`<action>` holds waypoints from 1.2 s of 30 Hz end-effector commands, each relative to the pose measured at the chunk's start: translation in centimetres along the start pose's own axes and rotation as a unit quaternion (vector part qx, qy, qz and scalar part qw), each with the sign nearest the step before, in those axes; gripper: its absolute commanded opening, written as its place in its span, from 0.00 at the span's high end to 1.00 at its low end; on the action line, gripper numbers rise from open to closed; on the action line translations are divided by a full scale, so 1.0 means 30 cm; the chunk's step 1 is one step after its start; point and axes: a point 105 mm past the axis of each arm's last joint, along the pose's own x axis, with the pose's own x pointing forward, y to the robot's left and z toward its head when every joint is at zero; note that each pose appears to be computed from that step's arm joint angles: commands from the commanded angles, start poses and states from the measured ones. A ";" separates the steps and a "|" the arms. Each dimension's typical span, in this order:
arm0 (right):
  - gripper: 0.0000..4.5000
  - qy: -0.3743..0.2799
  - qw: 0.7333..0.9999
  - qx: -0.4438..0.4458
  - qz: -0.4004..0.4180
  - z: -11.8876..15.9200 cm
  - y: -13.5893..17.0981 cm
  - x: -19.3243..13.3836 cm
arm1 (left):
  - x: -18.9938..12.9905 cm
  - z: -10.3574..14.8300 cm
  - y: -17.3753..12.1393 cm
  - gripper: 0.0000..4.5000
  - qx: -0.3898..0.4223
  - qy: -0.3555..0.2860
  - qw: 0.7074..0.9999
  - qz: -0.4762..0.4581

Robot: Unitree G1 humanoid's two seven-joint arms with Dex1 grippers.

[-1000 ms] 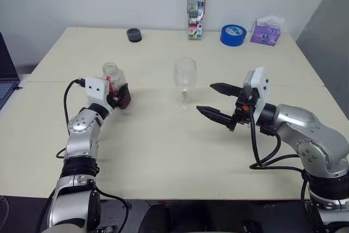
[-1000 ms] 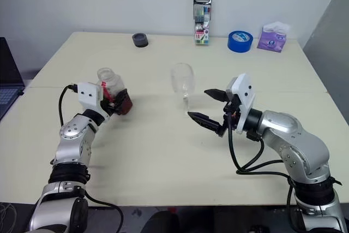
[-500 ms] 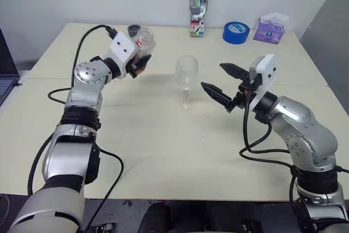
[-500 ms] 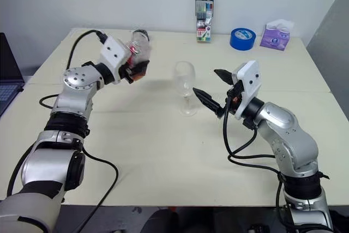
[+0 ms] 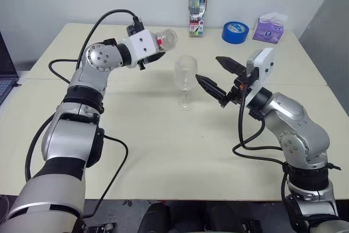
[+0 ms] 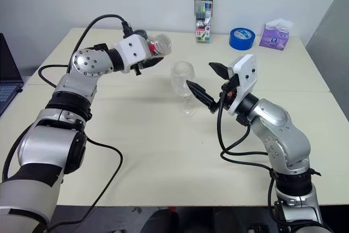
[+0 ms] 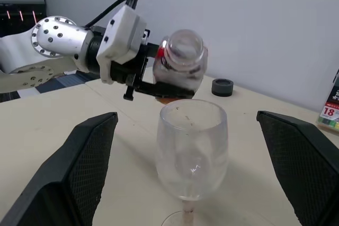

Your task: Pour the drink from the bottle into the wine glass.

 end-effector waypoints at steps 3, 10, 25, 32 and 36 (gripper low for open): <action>0.00 -0.031 0.999 -0.026 0.014 0.033 0.042 -0.025 | -0.017 0.071 0.101 0.60 0.087 -0.011 0.996 0.030; 0.00 -0.025 0.999 -0.036 0.024 0.008 0.078 -0.035 | -0.008 0.082 0.116 0.60 0.151 0.007 0.988 0.023; 0.00 -0.037 0.999 -0.034 0.021 0.027 0.091 -0.025 | 0.006 0.124 0.155 0.60 0.227 0.014 0.973 0.032; 0.00 -0.036 0.999 -0.029 0.014 0.026 0.081 -0.022 | 0.013 0.137 0.150 0.60 0.252 0.011 0.967 0.024; 0.00 -0.036 0.999 -0.029 0.012 0.026 0.077 -0.020 | 0.014 0.139 0.145 0.60 0.281 0.013 0.959 0.019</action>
